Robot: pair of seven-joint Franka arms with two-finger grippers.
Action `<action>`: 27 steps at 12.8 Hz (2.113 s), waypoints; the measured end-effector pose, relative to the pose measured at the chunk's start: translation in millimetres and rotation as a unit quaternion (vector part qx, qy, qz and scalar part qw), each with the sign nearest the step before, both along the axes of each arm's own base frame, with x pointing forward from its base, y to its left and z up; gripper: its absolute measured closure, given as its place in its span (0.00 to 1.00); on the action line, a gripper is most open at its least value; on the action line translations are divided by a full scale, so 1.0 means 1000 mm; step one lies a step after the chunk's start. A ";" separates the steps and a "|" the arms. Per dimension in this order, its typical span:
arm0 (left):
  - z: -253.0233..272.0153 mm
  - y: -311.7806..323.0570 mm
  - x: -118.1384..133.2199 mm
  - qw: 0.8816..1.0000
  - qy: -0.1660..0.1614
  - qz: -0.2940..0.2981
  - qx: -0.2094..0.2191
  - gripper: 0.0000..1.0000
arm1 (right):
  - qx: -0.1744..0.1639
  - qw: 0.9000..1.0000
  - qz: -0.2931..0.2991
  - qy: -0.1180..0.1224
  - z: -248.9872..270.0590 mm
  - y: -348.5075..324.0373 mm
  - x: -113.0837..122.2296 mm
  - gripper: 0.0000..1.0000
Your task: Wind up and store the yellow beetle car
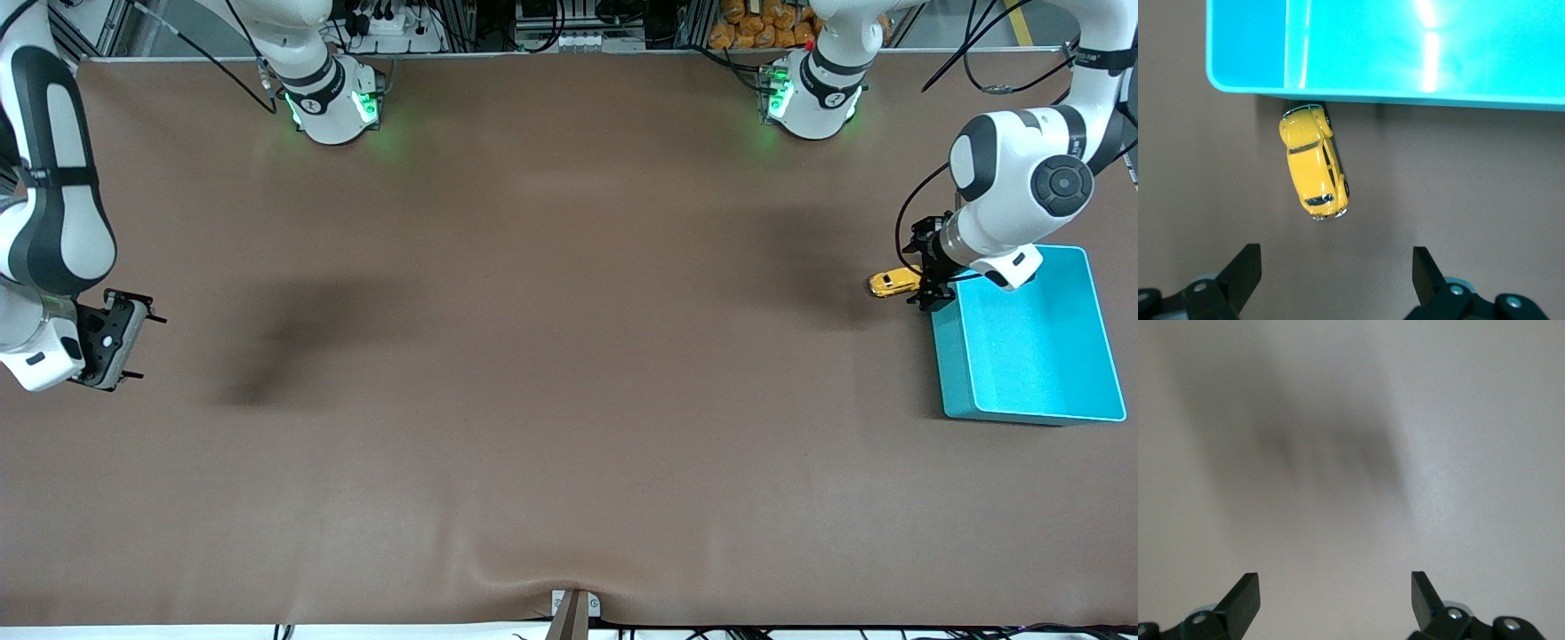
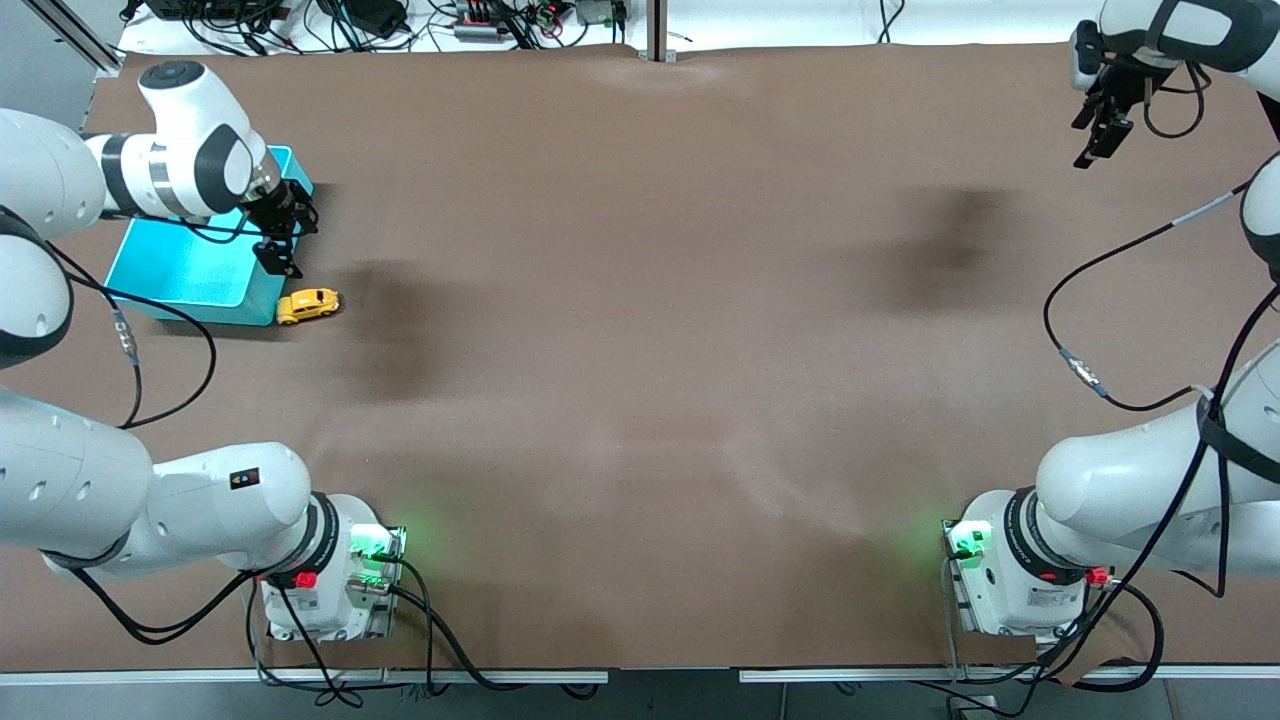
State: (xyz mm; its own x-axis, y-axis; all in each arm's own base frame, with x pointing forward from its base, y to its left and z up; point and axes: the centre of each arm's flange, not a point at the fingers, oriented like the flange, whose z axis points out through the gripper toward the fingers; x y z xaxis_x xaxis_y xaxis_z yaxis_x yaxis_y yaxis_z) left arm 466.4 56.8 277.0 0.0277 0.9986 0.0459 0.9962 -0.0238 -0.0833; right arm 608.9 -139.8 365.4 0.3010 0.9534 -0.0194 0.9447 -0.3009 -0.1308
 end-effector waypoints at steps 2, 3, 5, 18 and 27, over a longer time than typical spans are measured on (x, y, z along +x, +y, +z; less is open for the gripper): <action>-0.016 0.005 -0.002 1.000 -0.008 0.005 -0.003 0.00 | -0.005 1.000 -0.020 0.004 0.024 0.021 -0.004 0.00; -0.026 0.009 -0.005 1.000 -0.010 0.006 -0.003 0.00 | -0.007 1.000 -0.029 0.003 0.035 0.028 -0.006 0.00; -0.046 0.016 -0.010 1.000 -0.007 -0.003 0.001 0.00 | -0.003 0.999 -0.053 0.002 0.055 0.037 -0.012 0.00; -0.082 0.033 -0.032 1.000 -0.005 0.009 -0.005 0.00 | -0.017 0.970 -0.240 -0.022 0.158 0.091 -0.061 0.00; -0.086 0.041 -0.033 1.000 -0.007 -0.003 0.002 0.52 | -0.027 0.904 -0.426 -0.039 0.213 0.101 -0.091 0.00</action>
